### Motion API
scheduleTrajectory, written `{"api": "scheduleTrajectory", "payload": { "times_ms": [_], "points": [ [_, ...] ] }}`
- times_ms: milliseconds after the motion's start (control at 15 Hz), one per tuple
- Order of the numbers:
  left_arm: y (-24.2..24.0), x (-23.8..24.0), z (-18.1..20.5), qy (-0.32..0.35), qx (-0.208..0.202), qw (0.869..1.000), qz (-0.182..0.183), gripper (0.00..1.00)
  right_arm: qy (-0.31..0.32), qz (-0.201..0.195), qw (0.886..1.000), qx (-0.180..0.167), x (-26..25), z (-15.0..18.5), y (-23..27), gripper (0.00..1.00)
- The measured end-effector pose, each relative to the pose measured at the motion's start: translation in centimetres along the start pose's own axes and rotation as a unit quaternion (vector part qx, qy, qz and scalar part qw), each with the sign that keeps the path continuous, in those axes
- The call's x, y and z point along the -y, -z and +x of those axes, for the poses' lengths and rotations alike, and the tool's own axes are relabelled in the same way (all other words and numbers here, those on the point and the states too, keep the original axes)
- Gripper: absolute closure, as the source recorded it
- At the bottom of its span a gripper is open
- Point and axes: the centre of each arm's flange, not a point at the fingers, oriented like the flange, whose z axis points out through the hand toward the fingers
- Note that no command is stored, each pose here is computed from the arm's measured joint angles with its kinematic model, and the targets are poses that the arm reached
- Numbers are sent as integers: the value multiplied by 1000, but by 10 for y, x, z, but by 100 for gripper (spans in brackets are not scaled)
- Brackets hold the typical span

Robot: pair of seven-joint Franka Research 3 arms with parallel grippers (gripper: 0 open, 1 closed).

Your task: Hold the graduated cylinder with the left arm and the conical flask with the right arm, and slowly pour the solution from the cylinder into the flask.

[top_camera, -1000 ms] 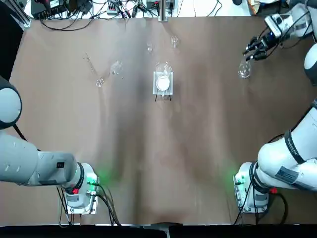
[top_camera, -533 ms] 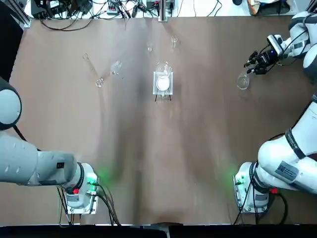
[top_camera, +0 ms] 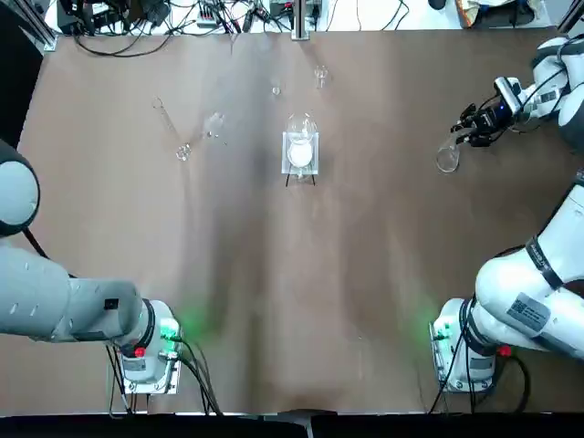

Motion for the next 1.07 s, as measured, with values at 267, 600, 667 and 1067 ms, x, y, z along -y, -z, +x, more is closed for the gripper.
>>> {"api": "scheduleTrajectory", "payload": {
  "times_ms": [267, 600, 667, 1067],
  "points": [
    [-2, 4, 2, 3, 2, 1000, 0, 0, 0, -5, 1000, -6, 4, -3, 5, 58],
    [0, 34, 5, 23, 1, 1000, -2, 0, 1, 0, 1000, -13, 4, -1, 3, 27],
    [0, 33, 4, 23, 0, 1000, -2, 0, 1, 1, 1000, -14, 4, 0, 3, 18],
    [8, 31, -3, 20, -3, 1000, -2, 0, -23, -35, 999, 25, -1, 33, 64, 0]
  ]
}}
